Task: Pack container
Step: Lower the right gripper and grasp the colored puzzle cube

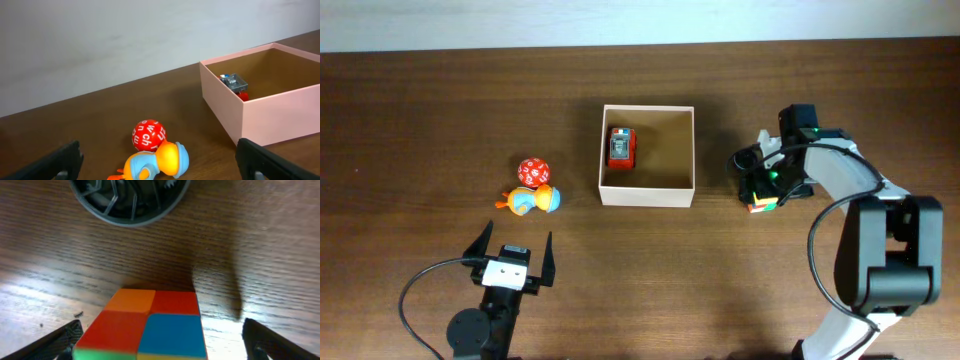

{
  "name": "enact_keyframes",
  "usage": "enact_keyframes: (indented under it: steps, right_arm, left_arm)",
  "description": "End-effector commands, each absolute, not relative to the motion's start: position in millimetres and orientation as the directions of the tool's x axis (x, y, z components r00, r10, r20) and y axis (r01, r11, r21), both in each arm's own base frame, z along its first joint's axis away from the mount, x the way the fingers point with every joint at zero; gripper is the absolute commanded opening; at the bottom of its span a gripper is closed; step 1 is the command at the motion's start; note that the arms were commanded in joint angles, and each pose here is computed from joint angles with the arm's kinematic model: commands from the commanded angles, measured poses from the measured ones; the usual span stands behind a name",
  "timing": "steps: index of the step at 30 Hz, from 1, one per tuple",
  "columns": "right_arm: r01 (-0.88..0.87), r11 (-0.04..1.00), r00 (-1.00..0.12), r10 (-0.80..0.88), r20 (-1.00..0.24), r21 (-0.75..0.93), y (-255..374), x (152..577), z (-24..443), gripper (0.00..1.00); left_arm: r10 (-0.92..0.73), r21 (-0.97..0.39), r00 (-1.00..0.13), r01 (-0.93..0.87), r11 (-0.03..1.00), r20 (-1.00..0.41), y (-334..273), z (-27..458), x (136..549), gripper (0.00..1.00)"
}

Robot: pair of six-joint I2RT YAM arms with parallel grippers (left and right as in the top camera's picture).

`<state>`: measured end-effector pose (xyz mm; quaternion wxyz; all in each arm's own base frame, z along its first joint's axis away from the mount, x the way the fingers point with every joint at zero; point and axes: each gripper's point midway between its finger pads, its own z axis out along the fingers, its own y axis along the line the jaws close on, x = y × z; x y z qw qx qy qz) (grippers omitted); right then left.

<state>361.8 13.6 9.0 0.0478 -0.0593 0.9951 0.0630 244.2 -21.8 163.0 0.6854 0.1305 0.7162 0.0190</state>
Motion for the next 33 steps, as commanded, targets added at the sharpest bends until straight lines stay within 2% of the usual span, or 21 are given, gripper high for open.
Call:
enact_keyframes:
  steps: [1,8,14,25,33]
  right_arm:
    - [-0.136,0.981,-0.989,-0.126,-0.082,0.135,15.9,358.1,-0.6,0.89]
    - [-0.136,0.981,-0.989,-0.126,-0.080,0.135,15.9,358.2,-1.9,0.68]
    - [-0.138,0.982,-0.987,-0.126,-0.095,0.133,15.8,361.8,-1.7,0.56]
    - [-0.131,0.980,-0.986,-0.114,-0.119,0.149,18.8,371.2,7.3,0.54]
    - [-0.146,0.965,-0.980,-0.112,-0.162,0.217,31.1,394.9,53.1,0.53]
  left_arm:
    - [0.225,0.219,-0.024,0.162,0.962,-0.974,-22.2,161.2,244.2,0.99]
    - [0.225,0.219,-0.024,0.162,0.962,-0.974,-22.2,161.2,244.2,0.99]
    - [0.225,0.219,-0.024,0.162,0.962,-0.974,-22.2,161.2,244.2,0.99]
    - [0.225,0.219,-0.024,0.162,0.962,-0.974,-22.2,161.2,244.2,0.99]
    - [0.225,0.219,-0.024,0.162,0.962,-0.974,-22.2,161.2,244.2,0.99]
